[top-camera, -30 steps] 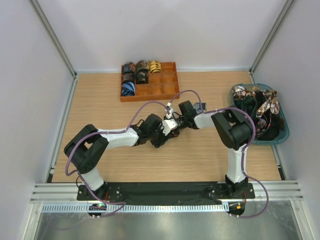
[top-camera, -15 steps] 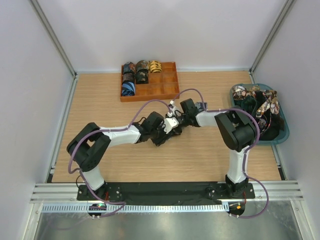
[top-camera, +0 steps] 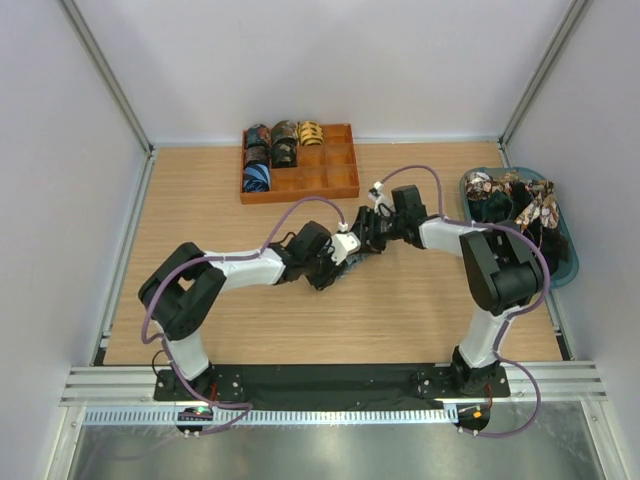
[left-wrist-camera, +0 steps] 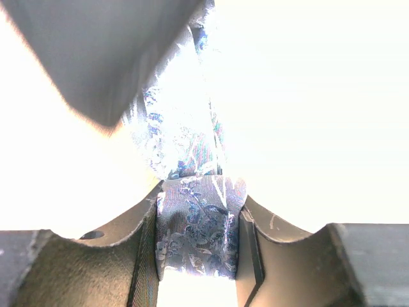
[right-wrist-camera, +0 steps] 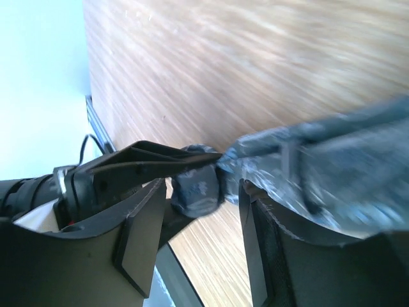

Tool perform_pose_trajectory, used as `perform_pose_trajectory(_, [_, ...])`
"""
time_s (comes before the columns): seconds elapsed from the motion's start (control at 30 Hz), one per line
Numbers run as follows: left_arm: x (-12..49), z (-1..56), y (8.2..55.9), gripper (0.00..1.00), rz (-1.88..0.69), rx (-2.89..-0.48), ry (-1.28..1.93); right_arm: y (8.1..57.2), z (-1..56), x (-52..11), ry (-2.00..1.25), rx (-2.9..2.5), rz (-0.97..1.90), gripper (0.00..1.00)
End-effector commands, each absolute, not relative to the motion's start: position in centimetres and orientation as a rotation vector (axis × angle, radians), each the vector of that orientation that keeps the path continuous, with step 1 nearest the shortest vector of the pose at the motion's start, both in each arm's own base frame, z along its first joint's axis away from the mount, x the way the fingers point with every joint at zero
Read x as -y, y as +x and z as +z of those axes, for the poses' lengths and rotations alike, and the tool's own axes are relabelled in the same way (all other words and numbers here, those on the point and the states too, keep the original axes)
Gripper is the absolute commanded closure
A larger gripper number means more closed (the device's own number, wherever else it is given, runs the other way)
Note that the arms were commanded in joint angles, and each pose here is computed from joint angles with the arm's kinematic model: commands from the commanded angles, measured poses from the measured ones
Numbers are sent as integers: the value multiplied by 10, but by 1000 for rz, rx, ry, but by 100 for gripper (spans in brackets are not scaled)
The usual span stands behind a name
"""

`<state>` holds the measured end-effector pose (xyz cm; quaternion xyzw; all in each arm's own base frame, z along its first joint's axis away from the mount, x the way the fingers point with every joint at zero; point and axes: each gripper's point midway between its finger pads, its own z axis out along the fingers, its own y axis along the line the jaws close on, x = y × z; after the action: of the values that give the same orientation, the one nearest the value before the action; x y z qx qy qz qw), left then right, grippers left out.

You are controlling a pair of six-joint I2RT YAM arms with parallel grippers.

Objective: Roll the ties
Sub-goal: Roll the tie

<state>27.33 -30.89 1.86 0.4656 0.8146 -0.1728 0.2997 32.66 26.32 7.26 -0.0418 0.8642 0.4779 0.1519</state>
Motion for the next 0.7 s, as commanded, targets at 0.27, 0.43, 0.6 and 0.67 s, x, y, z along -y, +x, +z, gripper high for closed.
perform_pose_trajectory(0.27, [293, -10, 253, 85, -437, -2330, 1272, 348, 105, -188, 103, -2387, 1051, 46])
perform_pose_trajectory(0.43, [292, -16, 256, 85, -398, -2397, 1245, 332, 127, -169, -19, -2349, 715, 48])
perform_pose_trajectory(0.6, [288, -28, 254, 85, -361, -2500, 1239, 298, 144, -169, -114, -2283, 494, 51])
perform_pose_trajectory(0.67, [288, -32, 254, 85, -354, -2521, 1241, 290, 151, -166, -126, -2235, 401, 52])
